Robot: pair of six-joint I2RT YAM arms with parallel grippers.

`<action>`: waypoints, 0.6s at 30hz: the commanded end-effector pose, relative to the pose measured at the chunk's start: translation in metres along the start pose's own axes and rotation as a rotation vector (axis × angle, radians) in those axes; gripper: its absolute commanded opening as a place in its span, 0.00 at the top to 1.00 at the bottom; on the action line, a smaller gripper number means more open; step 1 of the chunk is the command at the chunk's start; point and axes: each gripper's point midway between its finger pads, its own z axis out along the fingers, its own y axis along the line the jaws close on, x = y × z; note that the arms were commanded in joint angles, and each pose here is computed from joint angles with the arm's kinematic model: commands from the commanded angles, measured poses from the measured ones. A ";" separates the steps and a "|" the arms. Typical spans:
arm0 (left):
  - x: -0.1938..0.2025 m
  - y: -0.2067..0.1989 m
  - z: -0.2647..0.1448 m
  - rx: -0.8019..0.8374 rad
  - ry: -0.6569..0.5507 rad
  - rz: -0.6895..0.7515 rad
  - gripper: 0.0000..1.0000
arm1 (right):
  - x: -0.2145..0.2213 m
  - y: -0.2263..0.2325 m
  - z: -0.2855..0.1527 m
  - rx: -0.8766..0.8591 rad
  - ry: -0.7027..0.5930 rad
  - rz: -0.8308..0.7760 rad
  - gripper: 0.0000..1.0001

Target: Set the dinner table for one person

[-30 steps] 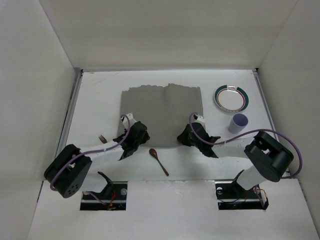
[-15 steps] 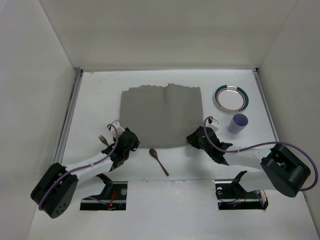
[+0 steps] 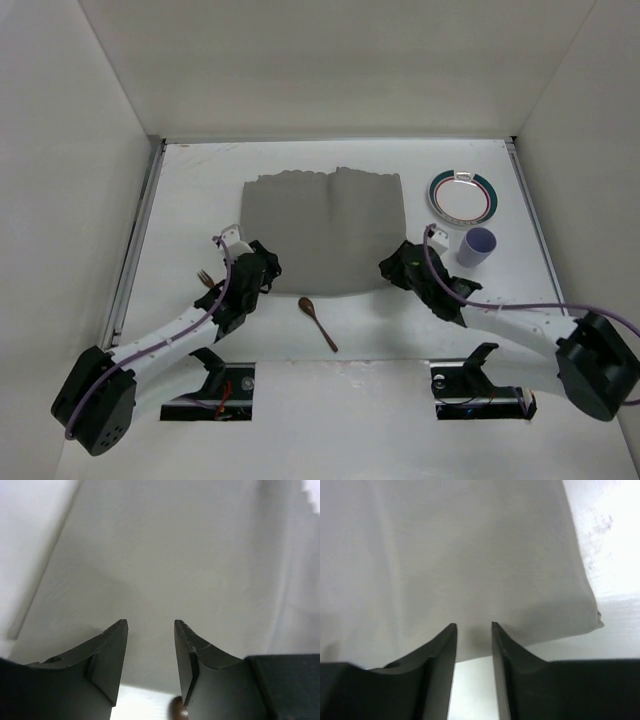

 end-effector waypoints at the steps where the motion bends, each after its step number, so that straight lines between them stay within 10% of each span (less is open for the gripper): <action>1: -0.044 -0.051 0.000 0.117 -0.114 -0.001 0.60 | -0.064 0.037 -0.027 -0.078 -0.143 0.004 0.57; 7: -0.040 -0.102 0.015 0.235 -0.109 0.045 0.59 | -0.169 0.024 -0.047 -0.004 -0.350 0.064 0.59; 13: -0.012 -0.127 0.025 0.313 -0.053 0.073 0.59 | -0.267 -0.014 -0.040 0.141 -0.457 0.098 1.00; 18: 0.006 -0.125 0.024 0.339 -0.037 0.083 0.60 | -0.322 -0.092 -0.035 0.320 -0.534 0.225 0.94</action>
